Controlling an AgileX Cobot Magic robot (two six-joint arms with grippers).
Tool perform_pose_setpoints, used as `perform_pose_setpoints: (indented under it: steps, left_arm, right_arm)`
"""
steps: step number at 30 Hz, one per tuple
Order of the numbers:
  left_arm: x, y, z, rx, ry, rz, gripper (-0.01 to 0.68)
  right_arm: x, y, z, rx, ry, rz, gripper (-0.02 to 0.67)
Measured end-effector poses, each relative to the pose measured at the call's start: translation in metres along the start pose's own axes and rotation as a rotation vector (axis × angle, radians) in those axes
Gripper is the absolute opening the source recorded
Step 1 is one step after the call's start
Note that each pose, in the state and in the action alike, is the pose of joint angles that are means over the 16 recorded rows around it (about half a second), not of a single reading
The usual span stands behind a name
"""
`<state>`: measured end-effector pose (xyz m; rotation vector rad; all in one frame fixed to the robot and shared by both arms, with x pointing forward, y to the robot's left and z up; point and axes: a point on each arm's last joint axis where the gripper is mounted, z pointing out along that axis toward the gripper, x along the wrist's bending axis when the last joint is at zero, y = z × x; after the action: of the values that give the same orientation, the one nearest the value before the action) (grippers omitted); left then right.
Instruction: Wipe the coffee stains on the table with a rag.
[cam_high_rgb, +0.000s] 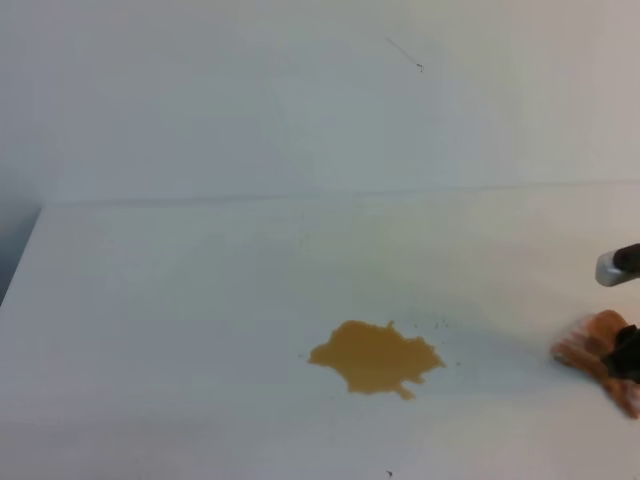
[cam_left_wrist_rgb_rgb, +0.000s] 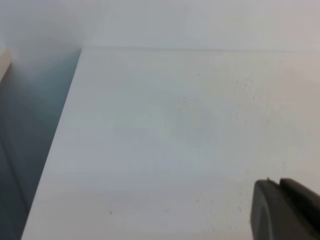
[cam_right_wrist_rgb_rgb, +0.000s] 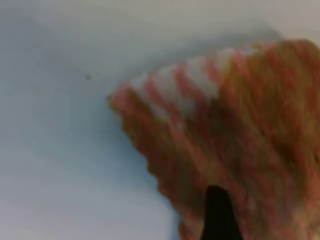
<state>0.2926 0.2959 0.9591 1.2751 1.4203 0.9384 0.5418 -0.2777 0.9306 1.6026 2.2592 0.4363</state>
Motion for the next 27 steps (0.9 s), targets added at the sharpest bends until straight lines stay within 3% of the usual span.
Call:
perform_pose_setpoints:
  steps: [5, 19, 27]
  left_arm:
    - [0.000, 0.000, 0.000, 0.000, 0.000, 0.000, -0.001]
    - [0.000, 0.000, 0.000, 0.000, 0.000, 0.000, -0.001]
    - [0.000, 0.000, 0.000, 0.000, 0.000, 0.000, -0.001]
  right_arm:
    - [0.000, -0.004, 0.020, 0.032, 0.007, 0.013, 0.357]
    - [0.014, 0.014, 0.039, -0.011, 0.023, 0.006, 0.057]
    - [0.051, 0.054, 0.047, -0.063, 0.090, -0.033, 0.037]
